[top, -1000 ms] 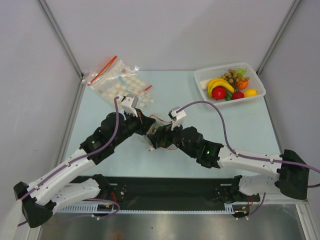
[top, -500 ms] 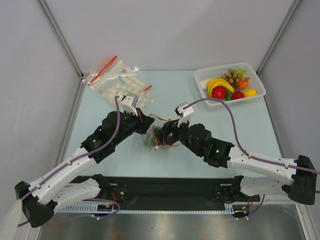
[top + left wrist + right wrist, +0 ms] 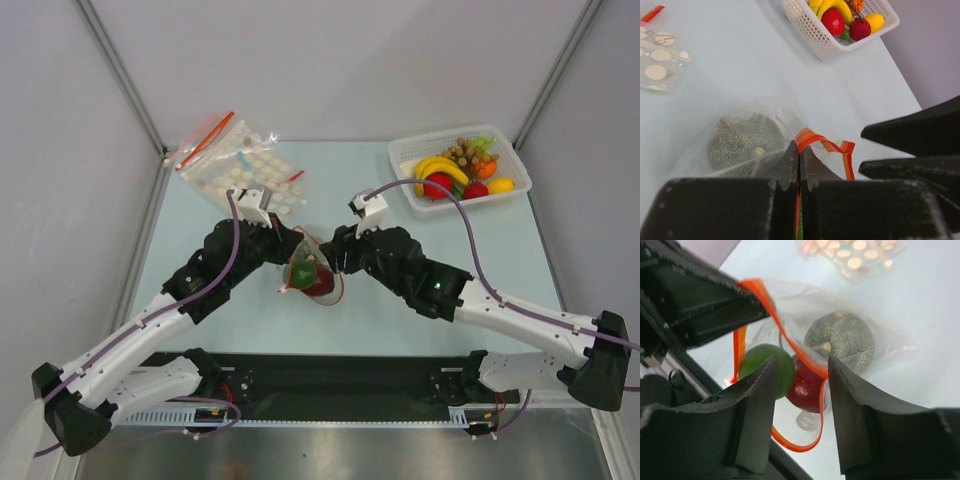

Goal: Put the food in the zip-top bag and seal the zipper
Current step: Place the fake fruit in the zipper food storage bag, then adjust the zipper food storage bag at the center of the board.

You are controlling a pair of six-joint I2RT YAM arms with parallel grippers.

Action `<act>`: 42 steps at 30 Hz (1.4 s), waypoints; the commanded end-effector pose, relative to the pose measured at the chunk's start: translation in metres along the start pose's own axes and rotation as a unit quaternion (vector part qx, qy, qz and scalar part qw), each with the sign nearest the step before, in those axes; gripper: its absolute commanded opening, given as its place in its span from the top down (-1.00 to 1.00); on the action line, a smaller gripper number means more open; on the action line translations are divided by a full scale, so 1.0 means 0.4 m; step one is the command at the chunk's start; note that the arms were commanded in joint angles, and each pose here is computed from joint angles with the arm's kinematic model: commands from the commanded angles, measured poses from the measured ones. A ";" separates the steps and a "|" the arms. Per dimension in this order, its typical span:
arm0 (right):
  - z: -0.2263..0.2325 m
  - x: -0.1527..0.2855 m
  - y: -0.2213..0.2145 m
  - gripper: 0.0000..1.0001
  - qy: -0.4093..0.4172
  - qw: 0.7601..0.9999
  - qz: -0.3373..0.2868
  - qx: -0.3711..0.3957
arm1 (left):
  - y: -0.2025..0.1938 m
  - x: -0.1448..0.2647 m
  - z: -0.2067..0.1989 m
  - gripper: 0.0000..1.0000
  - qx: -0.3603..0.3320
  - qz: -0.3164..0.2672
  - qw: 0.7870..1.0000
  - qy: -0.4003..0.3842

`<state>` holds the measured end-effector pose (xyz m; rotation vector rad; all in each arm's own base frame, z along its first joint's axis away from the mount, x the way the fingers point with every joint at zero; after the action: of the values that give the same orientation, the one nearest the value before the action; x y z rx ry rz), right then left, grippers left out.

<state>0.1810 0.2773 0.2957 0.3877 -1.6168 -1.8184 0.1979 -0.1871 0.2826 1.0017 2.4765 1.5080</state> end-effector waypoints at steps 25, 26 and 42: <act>0.130 -0.107 -0.119 0.66 0.073 0.984 0.138 0.086 | 0.031 0.018 -0.016 1.00 0.025 -0.039 0.998 -0.033; 0.128 -0.116 -0.123 0.69 0.071 0.984 0.138 0.084 | 0.032 0.021 -0.018 0.99 0.025 -0.041 0.998 -0.036; 0.081 -0.013 -0.013 0.24 0.036 0.996 0.062 0.060 | 0.030 0.013 -0.008 0.99 0.021 -0.041 0.999 -0.019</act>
<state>0.1584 0.3171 0.2706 0.4057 -1.6108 -1.5167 0.1943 -0.1842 0.2753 1.0142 2.4844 1.4784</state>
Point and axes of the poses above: each gripper's point midway between its finger pads, its own x axis back along the fingers, its own z axis along the line the jaws close on, y = z × x, the point moved 7 cm from there along x, back along the fingers, and after that the axes turned 6 degrees about x, right-handed, at the moved point
